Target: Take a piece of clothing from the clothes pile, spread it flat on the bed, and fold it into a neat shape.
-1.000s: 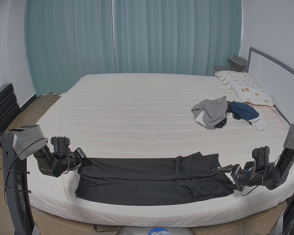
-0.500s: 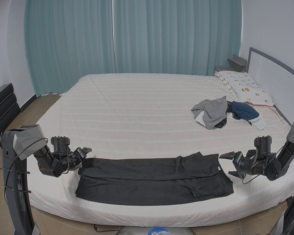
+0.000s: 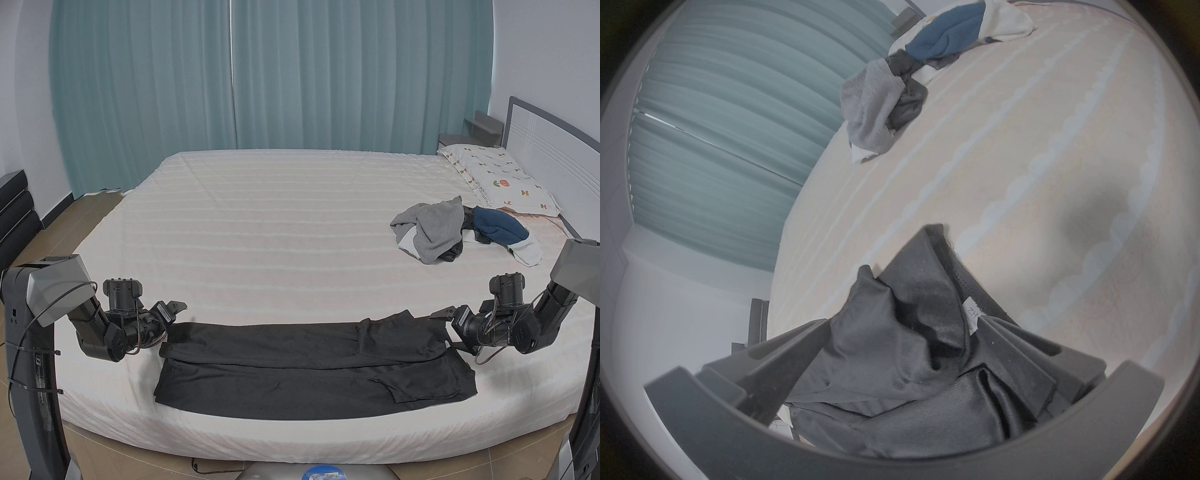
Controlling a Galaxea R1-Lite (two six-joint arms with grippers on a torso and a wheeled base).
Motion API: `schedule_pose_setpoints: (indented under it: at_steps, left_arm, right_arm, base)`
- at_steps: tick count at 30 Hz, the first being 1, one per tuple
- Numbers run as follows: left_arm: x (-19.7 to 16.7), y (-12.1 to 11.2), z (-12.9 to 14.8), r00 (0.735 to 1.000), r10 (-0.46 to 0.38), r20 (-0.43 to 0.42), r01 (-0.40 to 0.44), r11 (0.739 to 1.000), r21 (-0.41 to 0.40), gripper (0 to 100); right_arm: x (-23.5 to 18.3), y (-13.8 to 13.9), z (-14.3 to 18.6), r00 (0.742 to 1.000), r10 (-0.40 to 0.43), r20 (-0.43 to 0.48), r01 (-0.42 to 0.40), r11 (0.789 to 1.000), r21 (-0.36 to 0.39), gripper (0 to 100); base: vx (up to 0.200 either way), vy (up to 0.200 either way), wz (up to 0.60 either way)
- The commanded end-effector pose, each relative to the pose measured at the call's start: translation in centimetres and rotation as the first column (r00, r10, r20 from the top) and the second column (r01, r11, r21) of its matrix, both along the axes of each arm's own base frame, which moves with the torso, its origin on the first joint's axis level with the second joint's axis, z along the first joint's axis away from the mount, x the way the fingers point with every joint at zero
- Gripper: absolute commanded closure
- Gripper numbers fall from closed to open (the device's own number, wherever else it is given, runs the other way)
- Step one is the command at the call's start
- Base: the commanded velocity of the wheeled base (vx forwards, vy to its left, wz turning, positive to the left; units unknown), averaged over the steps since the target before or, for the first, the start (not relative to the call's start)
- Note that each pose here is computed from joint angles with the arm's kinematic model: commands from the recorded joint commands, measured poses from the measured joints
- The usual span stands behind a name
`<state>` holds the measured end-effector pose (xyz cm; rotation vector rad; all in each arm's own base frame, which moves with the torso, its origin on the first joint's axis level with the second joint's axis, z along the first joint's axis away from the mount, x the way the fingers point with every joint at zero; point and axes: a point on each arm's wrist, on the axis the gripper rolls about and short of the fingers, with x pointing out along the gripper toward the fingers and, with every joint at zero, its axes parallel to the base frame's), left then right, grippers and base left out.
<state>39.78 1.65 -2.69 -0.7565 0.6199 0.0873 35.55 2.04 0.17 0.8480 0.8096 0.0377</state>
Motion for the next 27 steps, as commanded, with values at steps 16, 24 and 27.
schedule_pose_setpoints:
  at_steps: [16, 24, 27]
  left_arm:
    - [0.0, 0.1, 0.0, 1.000, 0.002, 0.001, -0.002, 1.000, -0.001, 0]
    - [0.0, 0.1, 0.0, 1.000, 0.004, 0.001, -0.004, 1.000, 0.000, 0]
    - [-0.1, 0.1, 0.0, 1.000, 0.004, -0.002, -0.004, 1.000, 0.000, 0]
  right_arm:
    - [0.2, 0.4, -1.7, 0.999, 0.012, -0.046, -0.012, 1.000, -0.002, 100]
    - [-0.3, -0.6, -1.3, 0.999, -0.016, -0.047, 0.016, 1.000, -0.006, 100]
    - [-0.5, -0.8, -1.4, 0.999, -0.021, -0.050, 0.021, 1.000, -0.009, 100]
  base:
    - [0.000, 0.000, 0.00]
    - [0.000, 0.000, 0.00]
    - [0.000, 0.000, 0.00]
